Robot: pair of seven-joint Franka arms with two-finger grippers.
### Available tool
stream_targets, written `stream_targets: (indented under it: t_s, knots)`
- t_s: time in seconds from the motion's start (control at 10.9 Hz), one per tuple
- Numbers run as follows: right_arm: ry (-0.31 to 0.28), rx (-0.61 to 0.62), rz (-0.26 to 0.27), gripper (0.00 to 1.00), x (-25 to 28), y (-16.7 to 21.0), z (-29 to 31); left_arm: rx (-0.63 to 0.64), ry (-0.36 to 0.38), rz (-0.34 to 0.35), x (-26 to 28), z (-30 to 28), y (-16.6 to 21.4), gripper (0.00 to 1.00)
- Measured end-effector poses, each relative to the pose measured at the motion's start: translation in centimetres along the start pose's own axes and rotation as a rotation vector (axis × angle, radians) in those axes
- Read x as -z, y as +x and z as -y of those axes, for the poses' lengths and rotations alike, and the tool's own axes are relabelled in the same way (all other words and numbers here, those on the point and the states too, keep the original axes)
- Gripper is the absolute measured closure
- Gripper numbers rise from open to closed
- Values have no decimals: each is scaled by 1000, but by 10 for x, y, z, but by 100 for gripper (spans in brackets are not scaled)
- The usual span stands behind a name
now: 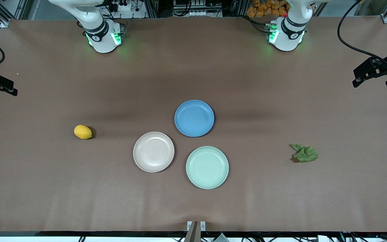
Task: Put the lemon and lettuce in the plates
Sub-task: 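Reach the left gripper toward the green lettuce leaf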
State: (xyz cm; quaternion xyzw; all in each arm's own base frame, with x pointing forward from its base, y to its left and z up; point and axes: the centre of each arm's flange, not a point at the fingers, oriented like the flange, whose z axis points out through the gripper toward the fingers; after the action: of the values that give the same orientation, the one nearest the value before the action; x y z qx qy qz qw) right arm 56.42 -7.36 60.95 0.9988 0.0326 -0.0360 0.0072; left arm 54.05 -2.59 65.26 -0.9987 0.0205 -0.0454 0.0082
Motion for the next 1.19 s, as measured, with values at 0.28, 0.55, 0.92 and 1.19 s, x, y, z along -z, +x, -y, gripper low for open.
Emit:
stream_targets:
  t_s: [0.28,0.55,0.92,1.19]
  knots:
    - [0,-3,0,0,0,0,-2,2,0,6,-1,1,-1,0]
    - [0,-4,0,0,0,0,-2,1,-2,40,-16,1,5,0]
    - [0,-4,3,0,-1,0,-2,-5,-14,129,-100,0,42,0]
    - [1,-4,7,0,-3,1,-2,-4,1,139,-161,7,69,0]
